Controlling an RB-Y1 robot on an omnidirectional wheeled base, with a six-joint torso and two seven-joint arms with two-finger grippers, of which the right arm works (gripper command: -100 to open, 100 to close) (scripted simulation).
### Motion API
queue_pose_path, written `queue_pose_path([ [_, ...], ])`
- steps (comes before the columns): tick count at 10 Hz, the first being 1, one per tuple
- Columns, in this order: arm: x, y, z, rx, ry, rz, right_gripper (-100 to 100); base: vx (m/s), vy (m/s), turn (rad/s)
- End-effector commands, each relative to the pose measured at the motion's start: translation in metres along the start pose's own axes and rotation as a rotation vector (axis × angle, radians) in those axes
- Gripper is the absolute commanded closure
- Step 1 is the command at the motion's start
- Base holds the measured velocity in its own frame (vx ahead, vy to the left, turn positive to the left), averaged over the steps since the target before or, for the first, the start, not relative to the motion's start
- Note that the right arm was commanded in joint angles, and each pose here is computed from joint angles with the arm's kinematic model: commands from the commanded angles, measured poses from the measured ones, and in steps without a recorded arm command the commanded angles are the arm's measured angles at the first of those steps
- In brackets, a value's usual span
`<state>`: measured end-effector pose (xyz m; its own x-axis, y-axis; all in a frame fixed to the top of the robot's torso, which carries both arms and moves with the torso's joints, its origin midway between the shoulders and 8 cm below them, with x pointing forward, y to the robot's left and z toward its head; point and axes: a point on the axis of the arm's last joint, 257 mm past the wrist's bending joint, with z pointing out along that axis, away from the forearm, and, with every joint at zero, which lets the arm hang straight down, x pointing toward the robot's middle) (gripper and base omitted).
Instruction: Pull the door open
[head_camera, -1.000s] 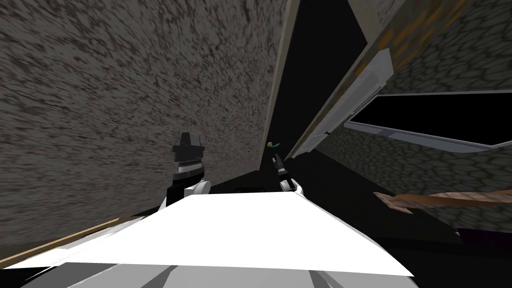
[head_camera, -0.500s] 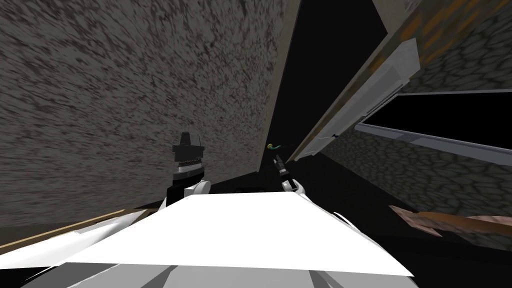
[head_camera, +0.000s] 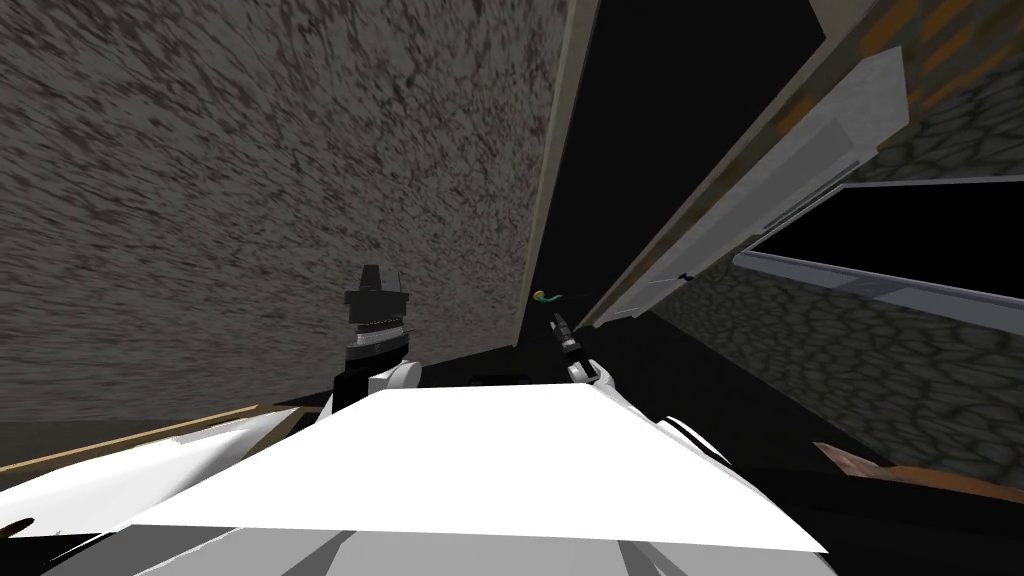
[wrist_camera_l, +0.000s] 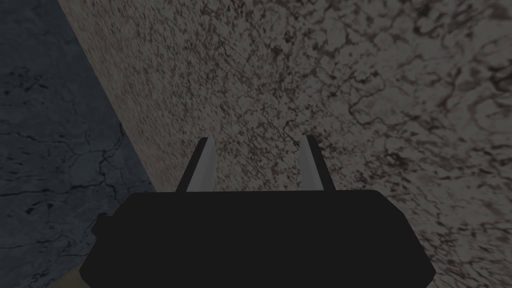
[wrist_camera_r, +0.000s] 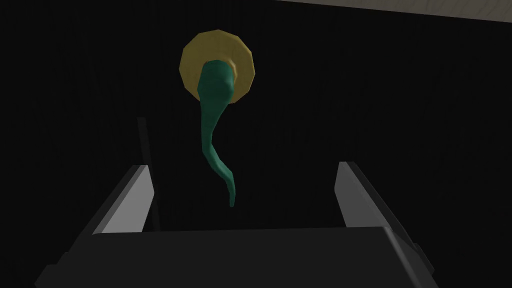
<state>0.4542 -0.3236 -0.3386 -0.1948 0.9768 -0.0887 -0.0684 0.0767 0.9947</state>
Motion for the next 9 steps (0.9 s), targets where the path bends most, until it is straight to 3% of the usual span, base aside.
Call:
queue_pose_path([
  [1,-0.008,-0.006,-0.0024,0.018,-0.004,-0.004,-100,0.04,-0.078,0.089],
  [4,-0.021,-0.016,-0.0065,0.049,-0.011,-0.012,-100,0.041,-0.088,0.092],
  [5,-0.018,-0.014,-0.0054,0.043,-0.01,-0.011,-100,0.016,-0.037,0.014],
  [6,-0.037,-0.017,-0.0137,0.048,-0.042,-0.011,-100,0.099,0.025,0.271],
  [8,-0.05,-0.019,-0.0201,0.051,-0.067,-0.011,-100,0.135,0.037,0.147],
  [9,-0.064,-0.02,-0.0277,0.054,-0.094,-0.011,-100,0.137,0.061,0.229],
])
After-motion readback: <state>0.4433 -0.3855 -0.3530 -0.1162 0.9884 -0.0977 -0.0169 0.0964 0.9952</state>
